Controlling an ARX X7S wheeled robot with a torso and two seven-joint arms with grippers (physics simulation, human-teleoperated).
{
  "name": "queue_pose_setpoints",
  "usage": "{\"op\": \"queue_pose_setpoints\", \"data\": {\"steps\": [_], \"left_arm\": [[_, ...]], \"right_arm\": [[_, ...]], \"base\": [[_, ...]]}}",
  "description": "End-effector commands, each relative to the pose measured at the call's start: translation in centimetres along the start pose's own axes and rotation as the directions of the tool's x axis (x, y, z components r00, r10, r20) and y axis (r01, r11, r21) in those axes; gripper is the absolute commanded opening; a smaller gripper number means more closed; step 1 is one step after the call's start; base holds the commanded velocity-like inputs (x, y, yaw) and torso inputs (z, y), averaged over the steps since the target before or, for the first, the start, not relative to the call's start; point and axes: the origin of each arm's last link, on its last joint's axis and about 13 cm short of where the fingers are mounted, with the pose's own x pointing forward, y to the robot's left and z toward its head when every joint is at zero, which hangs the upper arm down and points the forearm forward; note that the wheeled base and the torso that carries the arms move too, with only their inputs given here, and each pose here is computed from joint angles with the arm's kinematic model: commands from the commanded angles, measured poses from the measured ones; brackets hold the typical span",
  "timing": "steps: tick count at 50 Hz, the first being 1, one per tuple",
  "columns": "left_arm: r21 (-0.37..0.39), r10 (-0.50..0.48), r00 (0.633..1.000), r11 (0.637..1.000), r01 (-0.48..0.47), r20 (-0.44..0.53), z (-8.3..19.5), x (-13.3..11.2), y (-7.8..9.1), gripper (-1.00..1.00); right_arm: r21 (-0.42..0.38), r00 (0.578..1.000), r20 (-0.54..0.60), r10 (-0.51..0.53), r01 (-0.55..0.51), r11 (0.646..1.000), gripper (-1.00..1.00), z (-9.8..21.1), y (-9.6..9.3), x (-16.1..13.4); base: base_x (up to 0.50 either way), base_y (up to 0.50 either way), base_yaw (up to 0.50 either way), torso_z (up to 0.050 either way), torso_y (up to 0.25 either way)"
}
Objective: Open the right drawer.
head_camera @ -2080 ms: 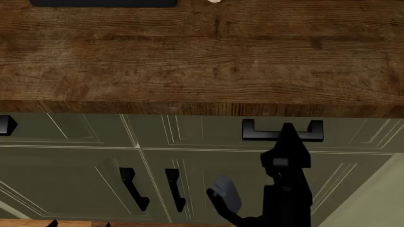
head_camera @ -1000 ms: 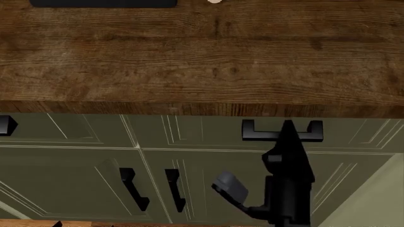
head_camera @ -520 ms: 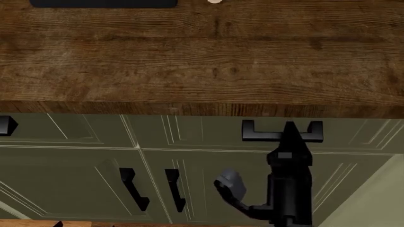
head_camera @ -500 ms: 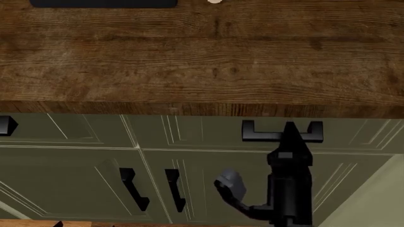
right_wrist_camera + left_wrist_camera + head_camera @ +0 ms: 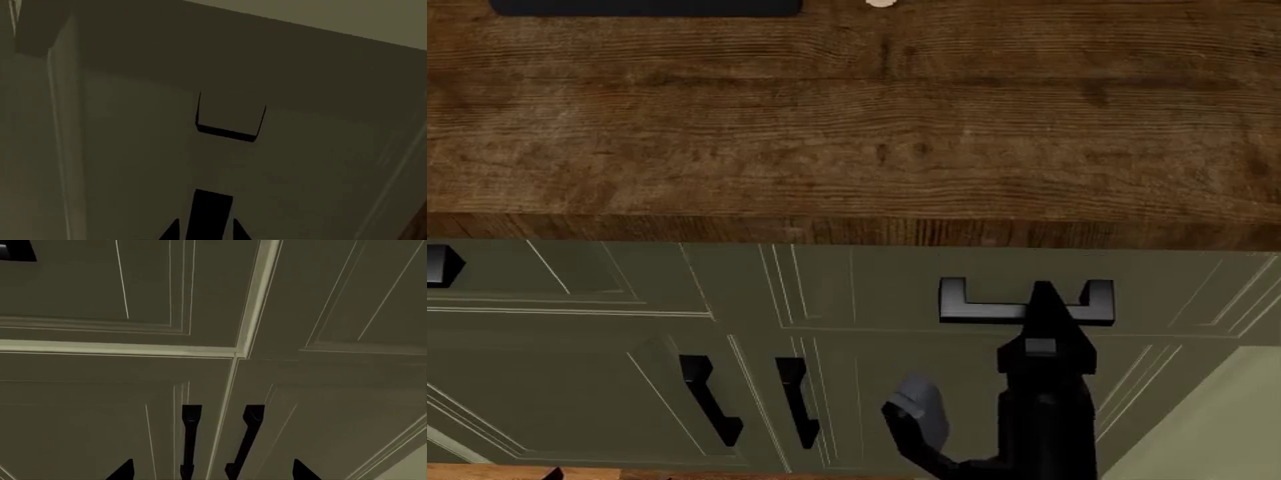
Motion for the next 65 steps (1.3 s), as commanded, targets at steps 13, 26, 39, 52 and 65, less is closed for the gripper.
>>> {"op": "queue_pose_setpoints", "data": {"steps": [13,26,39,52,65], "left_arm": [[0.000,-0.003,1.000,1.000,0.003,0.001,0.1,-0.1,0.0,1.00],[0.000,-0.003,1.000,1.000,0.003,0.000,0.0,0.0,0.0,1.00],[0.001,-0.001,1.000,1.000,0.001,0.000,0.0,0.0,0.0,1.00],[0.002,-0.002,1.000,1.000,0.002,-0.001,0.0,-0.1,-0.1,1.00],[0.002,-0.002,1.000,1.000,0.002,0.000,0.0,-0.1,0.0,1.00]], "right_arm": [[-0.048,0.996,0.075,-0.045,0.049,0.998,-1.00,0.4,-1.9,-3.1],[-0.061,0.996,0.078,-0.041,0.045,0.997,-1.00,0.2,-2.5,-4.8],[-0.063,0.997,0.073,-0.035,0.040,0.997,-1.00,-0.1,-2.8,-5.6],[-0.072,0.998,0.055,-0.018,0.022,0.997,-1.00,-0.4,-2.8,-6.3],[-0.069,0.998,0.058,-0.016,0.020,0.997,-1.00,-0.3,-2.9,-6.3]], "base": [[0.00,0.00,0.00,0.000,0.000],[0.00,0.00,0.00,0.000,0.000],[0.00,0.00,0.00,0.000,0.000],[0.00,0.00,0.00,0.000,0.001],[-0.20,0.00,0.00,0.000,0.001]]}}
